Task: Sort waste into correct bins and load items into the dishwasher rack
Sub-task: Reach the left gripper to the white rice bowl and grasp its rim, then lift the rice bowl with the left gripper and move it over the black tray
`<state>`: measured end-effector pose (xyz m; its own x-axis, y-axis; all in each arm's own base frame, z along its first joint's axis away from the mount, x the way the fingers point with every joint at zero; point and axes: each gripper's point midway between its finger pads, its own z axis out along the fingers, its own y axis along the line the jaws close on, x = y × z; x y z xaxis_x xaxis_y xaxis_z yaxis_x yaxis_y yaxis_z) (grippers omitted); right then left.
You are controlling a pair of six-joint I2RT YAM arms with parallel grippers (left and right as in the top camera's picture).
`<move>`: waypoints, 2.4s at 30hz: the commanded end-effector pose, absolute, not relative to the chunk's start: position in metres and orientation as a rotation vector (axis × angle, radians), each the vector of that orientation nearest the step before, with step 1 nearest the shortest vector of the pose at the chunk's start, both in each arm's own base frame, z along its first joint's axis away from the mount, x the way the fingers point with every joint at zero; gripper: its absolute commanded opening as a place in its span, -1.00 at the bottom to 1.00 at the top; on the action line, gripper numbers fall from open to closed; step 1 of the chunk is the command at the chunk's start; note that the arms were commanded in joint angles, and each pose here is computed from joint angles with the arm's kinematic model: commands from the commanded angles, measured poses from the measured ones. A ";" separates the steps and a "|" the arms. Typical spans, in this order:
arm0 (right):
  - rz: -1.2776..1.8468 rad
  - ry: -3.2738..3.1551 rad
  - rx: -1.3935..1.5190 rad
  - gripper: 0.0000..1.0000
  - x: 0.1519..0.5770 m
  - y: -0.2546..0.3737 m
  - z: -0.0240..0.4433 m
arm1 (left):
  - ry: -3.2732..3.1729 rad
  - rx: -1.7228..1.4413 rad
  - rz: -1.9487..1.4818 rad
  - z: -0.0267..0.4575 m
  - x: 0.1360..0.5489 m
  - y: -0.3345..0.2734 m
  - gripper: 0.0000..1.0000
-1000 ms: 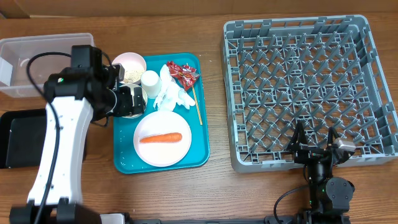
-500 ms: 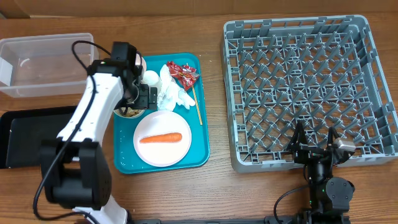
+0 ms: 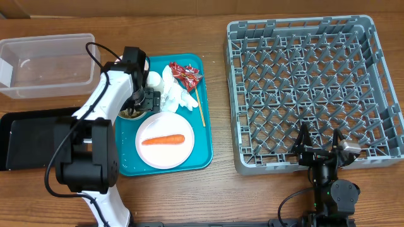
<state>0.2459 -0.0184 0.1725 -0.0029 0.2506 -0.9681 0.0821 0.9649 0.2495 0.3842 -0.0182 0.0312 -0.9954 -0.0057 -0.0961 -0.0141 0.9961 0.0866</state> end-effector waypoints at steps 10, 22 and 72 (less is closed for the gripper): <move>0.120 1.568 0.270 1.00 0.246 -0.021 0.171 | 3.035 0.011 0.221 0.031 0.389 -0.010 -0.09; 0.120 1.568 0.270 1.00 0.246 -0.021 0.171 | 3.053 0.009 0.211 0.031 0.385 -0.011 -0.50; 0.121 1.568 0.270 1.00 0.246 -0.021 0.171 | 2.580 -0.741 -0.547 0.215 0.347 0.142 -0.92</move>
